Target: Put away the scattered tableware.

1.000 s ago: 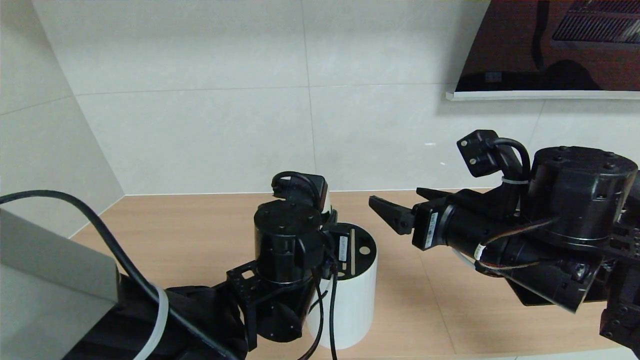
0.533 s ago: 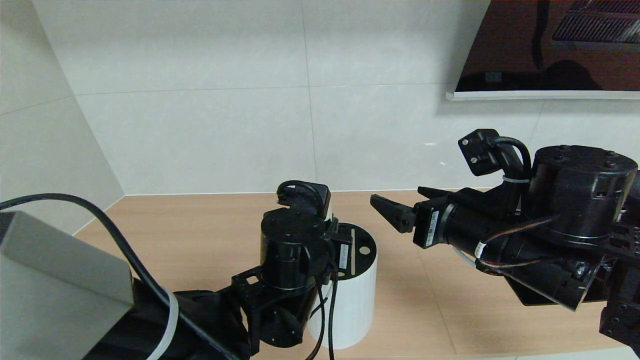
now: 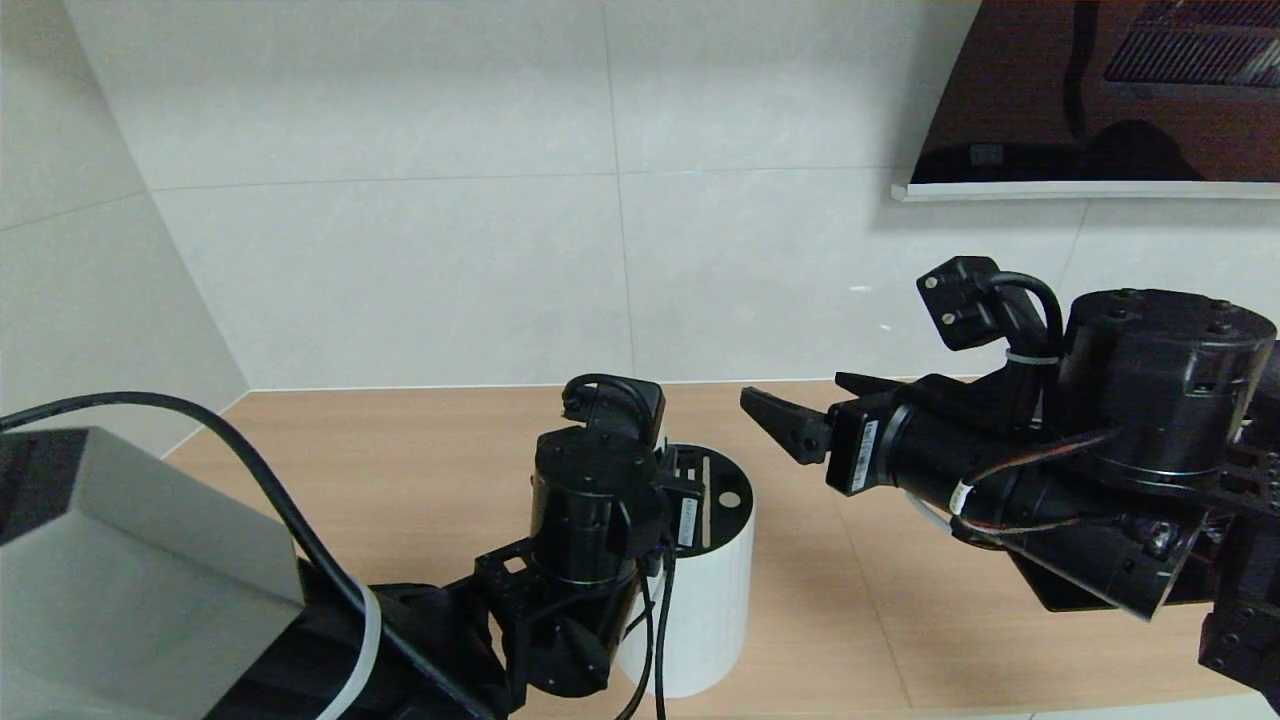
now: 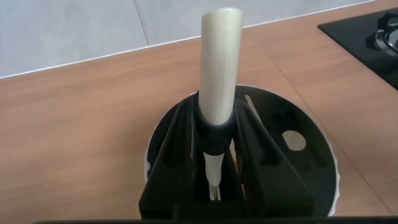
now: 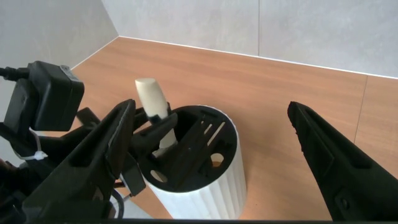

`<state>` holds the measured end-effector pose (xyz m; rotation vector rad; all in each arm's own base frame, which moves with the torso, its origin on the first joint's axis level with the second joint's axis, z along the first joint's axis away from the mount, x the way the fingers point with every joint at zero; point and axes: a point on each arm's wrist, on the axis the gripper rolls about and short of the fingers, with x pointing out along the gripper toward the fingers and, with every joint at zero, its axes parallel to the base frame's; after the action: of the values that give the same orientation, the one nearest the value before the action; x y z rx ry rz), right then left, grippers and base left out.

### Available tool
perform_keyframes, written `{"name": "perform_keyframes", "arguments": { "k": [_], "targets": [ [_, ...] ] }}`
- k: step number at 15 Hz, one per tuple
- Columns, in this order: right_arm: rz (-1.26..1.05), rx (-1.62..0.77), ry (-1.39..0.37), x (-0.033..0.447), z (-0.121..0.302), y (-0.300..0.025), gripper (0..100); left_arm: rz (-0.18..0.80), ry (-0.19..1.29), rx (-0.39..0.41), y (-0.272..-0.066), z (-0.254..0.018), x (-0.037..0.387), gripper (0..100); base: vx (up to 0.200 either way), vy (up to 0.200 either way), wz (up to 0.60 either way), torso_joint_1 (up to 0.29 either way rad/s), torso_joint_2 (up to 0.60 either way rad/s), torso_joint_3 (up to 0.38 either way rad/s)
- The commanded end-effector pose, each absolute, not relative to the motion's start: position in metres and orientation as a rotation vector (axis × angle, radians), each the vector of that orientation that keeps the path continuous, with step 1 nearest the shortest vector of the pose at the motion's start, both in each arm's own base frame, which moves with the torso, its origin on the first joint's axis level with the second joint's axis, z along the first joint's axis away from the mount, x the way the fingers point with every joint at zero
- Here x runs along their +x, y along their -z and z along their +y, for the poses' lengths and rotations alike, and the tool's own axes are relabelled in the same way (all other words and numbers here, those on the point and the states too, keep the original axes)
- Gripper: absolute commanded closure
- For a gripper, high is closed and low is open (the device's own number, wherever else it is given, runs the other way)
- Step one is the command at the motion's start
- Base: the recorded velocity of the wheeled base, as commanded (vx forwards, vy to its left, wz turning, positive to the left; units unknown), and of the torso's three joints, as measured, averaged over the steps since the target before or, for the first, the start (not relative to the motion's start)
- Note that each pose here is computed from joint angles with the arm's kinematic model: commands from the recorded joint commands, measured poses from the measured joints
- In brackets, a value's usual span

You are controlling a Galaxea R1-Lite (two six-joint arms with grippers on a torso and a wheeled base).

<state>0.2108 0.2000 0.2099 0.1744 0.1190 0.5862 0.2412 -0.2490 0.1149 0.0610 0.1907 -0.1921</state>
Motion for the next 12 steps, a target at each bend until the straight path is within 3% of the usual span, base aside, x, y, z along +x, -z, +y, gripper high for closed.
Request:
{"name": "perform_keyframes", "arguments": {
  "k": [1, 2, 12],
  "targets": [
    [0.118, 0.175, -0.587, 0.2105, 0.1998, -0.2103, 0, 0.193, 0.187, 0.063, -0.1142, -0.2482, 0.2423, 100, 0.000, 0.000, 0.00, 0.000, 0.00, 0.000],
    [0.118, 0.175, -0.587, 0.2105, 0.1998, -0.2103, 0, 0.193, 0.188, 0.063, -0.1142, -0.2486, 0.2419, 0, 0.000, 0.000, 0.00, 0.000, 0.00, 0.000],
    [0.117, 0.174, -0.584, 0.2111, 0.1992, -0.2103, 0, 0.180, 0.188, 0.049, -0.1192, -0.2469, 0.2412, 0, 0.000, 0.000, 0.00, 0.000, 0.00, 0.000]
  ]
}}
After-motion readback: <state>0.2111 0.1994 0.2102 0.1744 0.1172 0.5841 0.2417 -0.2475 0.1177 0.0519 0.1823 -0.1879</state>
